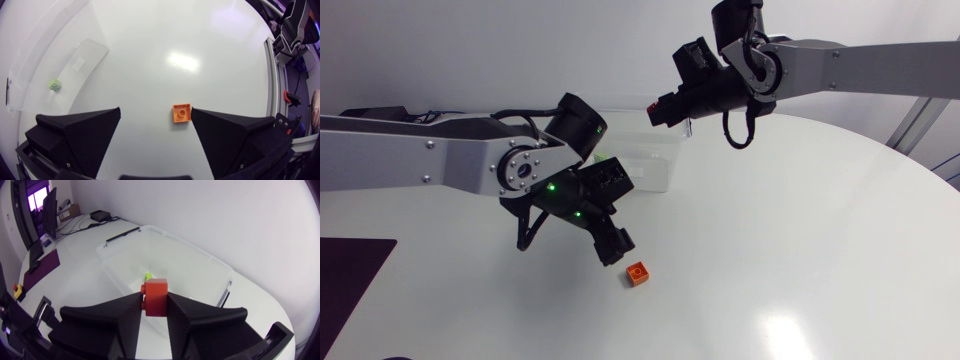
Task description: Place the duplo bricks in the container
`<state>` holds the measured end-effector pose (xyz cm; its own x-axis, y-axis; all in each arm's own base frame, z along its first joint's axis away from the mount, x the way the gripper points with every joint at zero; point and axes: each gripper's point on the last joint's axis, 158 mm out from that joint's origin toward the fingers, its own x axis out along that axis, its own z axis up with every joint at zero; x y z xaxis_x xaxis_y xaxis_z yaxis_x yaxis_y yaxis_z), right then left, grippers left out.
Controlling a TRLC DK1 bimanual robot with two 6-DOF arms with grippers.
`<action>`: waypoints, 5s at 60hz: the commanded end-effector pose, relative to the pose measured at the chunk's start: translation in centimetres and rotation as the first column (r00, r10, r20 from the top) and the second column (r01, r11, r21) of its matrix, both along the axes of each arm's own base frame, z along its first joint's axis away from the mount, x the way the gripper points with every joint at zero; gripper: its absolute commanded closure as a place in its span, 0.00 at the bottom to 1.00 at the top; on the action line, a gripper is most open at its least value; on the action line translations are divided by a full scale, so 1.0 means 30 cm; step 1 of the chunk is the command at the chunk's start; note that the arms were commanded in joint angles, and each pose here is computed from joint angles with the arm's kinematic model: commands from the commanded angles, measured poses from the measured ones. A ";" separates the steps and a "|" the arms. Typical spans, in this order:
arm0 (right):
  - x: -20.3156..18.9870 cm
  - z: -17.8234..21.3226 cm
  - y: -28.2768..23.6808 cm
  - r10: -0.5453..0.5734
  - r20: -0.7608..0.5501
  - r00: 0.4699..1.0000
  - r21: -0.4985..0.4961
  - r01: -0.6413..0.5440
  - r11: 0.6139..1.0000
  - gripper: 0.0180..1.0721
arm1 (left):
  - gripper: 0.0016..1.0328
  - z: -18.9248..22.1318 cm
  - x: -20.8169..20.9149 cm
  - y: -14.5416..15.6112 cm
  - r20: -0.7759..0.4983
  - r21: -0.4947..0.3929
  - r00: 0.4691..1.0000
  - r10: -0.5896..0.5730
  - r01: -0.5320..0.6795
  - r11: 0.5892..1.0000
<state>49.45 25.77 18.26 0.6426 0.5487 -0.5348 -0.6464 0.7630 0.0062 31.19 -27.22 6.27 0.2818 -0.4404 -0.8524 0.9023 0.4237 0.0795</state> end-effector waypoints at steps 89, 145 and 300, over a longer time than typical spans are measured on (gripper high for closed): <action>-0.532 0.049 -0.575 -0.337 0.204 0.919 0.045 0.335 0.941 0.04 | 0.70 -0.359 -0.091 -0.079 -0.179 0.348 0.984 0.024 0.041 0.937; -0.755 0.017 -0.825 -0.536 0.426 0.728 0.067 0.566 0.822 0.04 | 0.74 0.453 0.352 0.012 0.215 -0.154 0.918 0.333 -0.305 0.940; -0.819 0.062 -0.916 -0.649 0.545 0.531 0.298 0.601 0.742 0.04 | 0.05 0.753 -0.046 0.808 0.416 -0.718 0.360 0.835 -0.434 0.544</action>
<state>24.75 -1.50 20.94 0.9914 -0.0886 0.0961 0.1016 0.9849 -0.1400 30.68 -3.24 30.44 0.9969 -0.0722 -0.0317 0.0761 0.9862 0.1469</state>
